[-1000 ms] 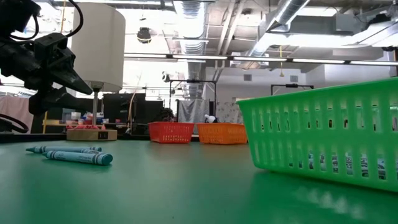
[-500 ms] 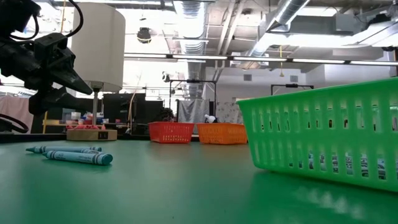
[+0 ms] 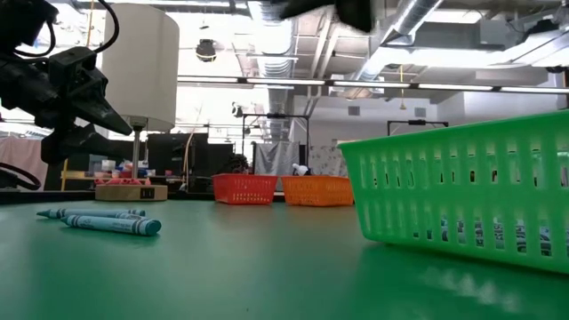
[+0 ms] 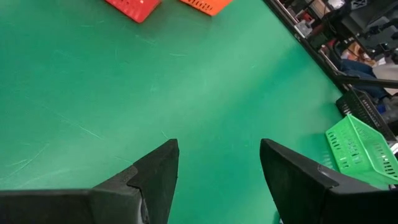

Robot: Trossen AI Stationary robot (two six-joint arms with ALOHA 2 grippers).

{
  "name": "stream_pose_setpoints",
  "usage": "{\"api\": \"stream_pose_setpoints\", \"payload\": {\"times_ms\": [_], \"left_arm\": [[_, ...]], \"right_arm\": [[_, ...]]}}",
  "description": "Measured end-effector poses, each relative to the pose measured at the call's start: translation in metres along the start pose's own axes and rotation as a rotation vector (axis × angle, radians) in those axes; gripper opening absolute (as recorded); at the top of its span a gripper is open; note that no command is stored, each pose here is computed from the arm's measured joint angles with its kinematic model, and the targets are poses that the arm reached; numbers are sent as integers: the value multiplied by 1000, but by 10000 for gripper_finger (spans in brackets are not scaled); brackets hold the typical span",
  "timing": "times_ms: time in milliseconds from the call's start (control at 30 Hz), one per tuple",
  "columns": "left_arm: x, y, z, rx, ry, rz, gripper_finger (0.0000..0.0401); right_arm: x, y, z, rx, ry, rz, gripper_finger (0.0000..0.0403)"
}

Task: Sort crayons
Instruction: Put the green crayon into the green bin

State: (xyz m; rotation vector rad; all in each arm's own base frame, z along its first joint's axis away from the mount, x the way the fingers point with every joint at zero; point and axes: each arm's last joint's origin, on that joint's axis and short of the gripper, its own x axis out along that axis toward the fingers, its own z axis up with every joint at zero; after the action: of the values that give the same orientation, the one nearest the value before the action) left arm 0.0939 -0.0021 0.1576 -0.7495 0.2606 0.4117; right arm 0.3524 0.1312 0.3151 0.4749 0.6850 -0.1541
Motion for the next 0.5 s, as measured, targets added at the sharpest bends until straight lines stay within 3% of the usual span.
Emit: {"api": "stream_pose_setpoints", "payload": {"times_ms": [200,500], "left_arm": [[0,0,0,0,1,0,215],[0,0,0,0,0,0,215]], "right_arm": [[45,-15,28,-186,-104,135,64],[111,-42,21,-319,-72,101,64]]}}
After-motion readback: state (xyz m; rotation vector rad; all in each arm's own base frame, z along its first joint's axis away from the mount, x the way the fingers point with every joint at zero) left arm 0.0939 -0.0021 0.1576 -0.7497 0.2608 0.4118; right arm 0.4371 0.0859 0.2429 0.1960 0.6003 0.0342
